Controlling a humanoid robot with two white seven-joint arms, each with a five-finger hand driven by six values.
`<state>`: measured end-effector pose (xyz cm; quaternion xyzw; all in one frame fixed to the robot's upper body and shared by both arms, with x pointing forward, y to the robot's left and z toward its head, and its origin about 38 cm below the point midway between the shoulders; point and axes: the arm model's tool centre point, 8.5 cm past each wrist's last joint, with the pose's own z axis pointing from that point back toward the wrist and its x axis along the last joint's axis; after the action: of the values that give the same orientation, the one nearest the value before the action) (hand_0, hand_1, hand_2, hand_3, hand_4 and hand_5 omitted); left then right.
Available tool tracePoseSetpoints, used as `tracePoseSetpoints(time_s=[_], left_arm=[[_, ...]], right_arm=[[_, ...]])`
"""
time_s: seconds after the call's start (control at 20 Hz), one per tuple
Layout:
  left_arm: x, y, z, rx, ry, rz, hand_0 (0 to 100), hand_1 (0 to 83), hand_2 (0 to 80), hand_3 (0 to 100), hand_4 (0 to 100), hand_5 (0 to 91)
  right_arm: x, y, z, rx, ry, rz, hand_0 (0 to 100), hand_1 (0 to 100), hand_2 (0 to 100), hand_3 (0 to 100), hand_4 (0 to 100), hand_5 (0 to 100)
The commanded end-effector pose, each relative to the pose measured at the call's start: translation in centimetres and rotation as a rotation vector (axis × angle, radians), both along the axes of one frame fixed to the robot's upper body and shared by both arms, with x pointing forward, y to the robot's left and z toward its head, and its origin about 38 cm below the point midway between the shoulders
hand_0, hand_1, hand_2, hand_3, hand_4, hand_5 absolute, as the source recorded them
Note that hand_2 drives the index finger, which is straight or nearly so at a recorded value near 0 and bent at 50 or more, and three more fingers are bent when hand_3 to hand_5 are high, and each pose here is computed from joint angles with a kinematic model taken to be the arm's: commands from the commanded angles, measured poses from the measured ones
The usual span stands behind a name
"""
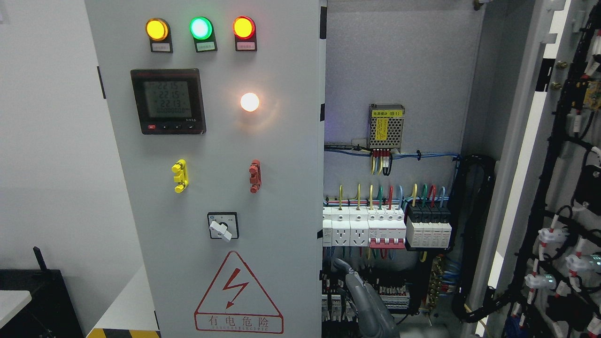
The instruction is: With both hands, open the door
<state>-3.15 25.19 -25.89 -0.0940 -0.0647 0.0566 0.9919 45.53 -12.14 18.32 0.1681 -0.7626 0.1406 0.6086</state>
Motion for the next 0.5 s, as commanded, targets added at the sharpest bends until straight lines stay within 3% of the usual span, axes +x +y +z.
tracePoseSetpoints(time_s=[0.0, 0.45], left_arm=[[-0.26, -2.22, -0.1, -0.036, 0.014, -0.004, 0, 0.0, 0.0, 0, 0, 0.0], [-0.27, -2.3, -0.11, -0.037, 0.022, -0.045, 0, 0.0, 0.0, 0, 0, 0.0]], right_arm=[[-0.01, 1.49, 0.58, 0.022, -0.004, 0.023, 39, 0, 0, 0, 0, 0], [0.11, 1.78, 0.93, 0.054, 0.009, 0.045, 39, 0, 0, 0, 0, 0]])
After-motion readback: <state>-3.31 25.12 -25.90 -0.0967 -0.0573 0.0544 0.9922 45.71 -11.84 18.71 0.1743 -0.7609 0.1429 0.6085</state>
